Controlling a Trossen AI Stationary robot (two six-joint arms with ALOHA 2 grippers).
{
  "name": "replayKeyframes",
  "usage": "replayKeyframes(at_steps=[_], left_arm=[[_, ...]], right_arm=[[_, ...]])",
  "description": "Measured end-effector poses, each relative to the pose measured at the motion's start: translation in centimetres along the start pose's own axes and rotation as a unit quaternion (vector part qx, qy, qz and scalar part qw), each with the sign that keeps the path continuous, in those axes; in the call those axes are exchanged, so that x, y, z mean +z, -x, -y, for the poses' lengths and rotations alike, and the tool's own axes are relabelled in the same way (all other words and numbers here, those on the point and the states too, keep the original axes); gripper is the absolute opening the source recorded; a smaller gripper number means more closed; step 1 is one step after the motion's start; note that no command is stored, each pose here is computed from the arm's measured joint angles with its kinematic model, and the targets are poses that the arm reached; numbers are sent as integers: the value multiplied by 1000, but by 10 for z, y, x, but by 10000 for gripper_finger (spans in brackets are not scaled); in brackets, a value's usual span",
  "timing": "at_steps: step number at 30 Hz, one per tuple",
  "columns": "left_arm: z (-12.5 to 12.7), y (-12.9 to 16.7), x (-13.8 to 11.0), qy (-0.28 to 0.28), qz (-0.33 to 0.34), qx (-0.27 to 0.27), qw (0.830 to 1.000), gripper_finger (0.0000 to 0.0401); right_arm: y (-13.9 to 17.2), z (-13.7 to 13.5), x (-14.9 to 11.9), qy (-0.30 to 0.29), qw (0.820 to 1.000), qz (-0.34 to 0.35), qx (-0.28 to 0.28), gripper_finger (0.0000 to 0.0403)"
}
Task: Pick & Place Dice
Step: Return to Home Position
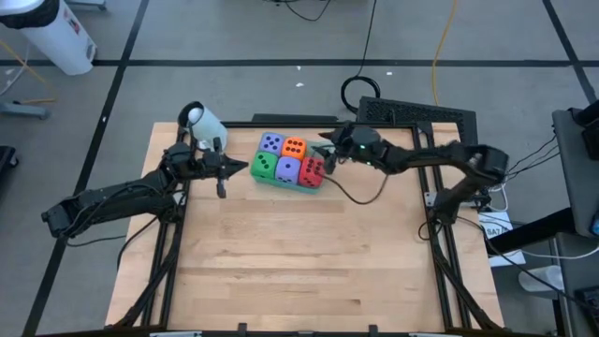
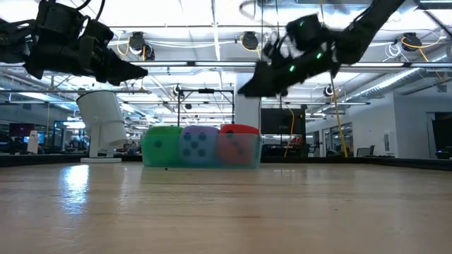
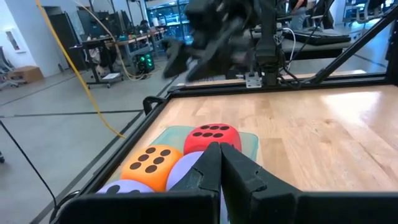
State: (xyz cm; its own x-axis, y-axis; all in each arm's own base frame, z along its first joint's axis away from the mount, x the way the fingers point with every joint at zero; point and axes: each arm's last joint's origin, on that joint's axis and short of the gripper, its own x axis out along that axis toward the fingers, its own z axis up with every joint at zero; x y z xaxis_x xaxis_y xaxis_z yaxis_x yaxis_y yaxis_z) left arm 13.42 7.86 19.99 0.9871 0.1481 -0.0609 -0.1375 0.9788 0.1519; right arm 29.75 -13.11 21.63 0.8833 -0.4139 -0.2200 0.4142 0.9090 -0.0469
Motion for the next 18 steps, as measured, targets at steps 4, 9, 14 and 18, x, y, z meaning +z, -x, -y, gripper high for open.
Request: replayKeyframes(at_steps=[4,9,14,18], left_arm=[[-2,3,1,-9,1,6,1000,5],[-3,12,1,-11,-2,-15,1000,3],[0,23,2,-6,-5,-20,1000,3],[3,31,2,-6,-14,-17,1000,2]], right_arm=[[38,-6,11,17,999,24,14,162],[92,-3,2,-4,998,54,12,65],[135,1,-19,-22,995,82,61,8],[158,6,-38,-49,990,107,78,14]])
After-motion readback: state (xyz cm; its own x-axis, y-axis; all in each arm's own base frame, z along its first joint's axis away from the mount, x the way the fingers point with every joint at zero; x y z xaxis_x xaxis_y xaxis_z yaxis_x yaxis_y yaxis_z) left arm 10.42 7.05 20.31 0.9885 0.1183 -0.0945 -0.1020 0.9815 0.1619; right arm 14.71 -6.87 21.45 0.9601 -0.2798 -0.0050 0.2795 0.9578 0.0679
